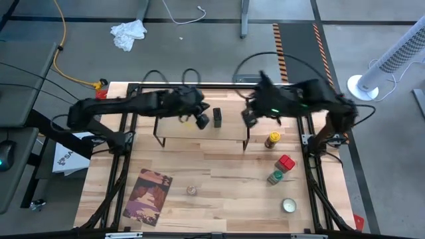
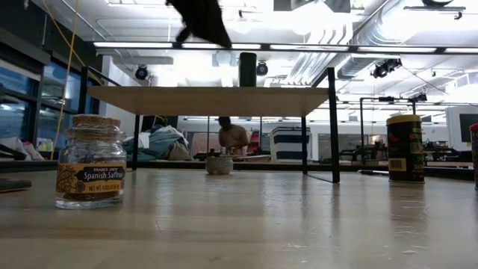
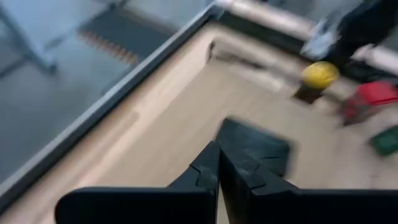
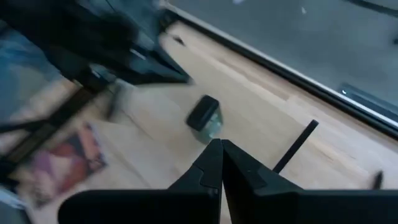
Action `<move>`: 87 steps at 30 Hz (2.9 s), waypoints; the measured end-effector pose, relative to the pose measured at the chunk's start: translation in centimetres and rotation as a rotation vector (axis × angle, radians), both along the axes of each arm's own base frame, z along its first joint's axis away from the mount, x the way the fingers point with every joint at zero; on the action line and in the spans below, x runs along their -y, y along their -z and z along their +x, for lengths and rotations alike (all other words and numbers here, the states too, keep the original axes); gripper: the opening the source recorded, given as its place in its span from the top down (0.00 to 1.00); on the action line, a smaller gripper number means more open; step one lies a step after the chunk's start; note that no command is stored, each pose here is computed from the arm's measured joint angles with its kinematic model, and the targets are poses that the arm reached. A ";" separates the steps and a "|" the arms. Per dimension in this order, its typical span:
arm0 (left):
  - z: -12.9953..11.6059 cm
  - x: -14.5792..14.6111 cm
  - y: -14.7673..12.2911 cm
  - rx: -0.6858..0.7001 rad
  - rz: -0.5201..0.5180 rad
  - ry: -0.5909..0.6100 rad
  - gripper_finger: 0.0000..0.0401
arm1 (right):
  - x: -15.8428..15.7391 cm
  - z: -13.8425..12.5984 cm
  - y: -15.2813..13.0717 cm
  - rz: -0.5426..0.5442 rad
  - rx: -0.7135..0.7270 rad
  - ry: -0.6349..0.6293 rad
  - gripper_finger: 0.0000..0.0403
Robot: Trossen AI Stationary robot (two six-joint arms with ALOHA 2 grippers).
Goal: Shelf spices
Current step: Put the green seasoning can on the shelf, then put the yellow seasoning can on the shelf
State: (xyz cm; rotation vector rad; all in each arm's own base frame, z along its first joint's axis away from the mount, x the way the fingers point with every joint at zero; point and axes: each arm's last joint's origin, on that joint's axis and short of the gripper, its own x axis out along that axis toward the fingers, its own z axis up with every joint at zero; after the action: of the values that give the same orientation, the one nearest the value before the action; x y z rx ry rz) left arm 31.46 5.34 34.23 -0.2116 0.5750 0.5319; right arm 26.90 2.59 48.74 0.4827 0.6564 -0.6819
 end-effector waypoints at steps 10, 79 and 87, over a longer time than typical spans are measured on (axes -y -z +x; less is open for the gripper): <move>2.5 0.2 4.1 -0.069 -0.192 -0.082 1.00 | -4.1 -5.6 -2.9 -0.004 0.265 0.068 1.00; -10.3 7.9 -7.5 0.202 0.071 0.085 1.00 | -7.9 -1.7 9.9 0.302 -0.377 -0.078 1.00; -10.7 8.3 -6.7 0.104 0.029 0.179 1.00 | -6.6 -1.4 14.7 0.318 -0.519 0.119 0.81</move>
State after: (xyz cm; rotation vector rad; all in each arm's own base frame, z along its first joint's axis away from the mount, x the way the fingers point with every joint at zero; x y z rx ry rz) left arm 20.78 -2.93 40.92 -0.1572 0.4791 0.3531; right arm 25.53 9.17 34.03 0.6476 1.2445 -0.8285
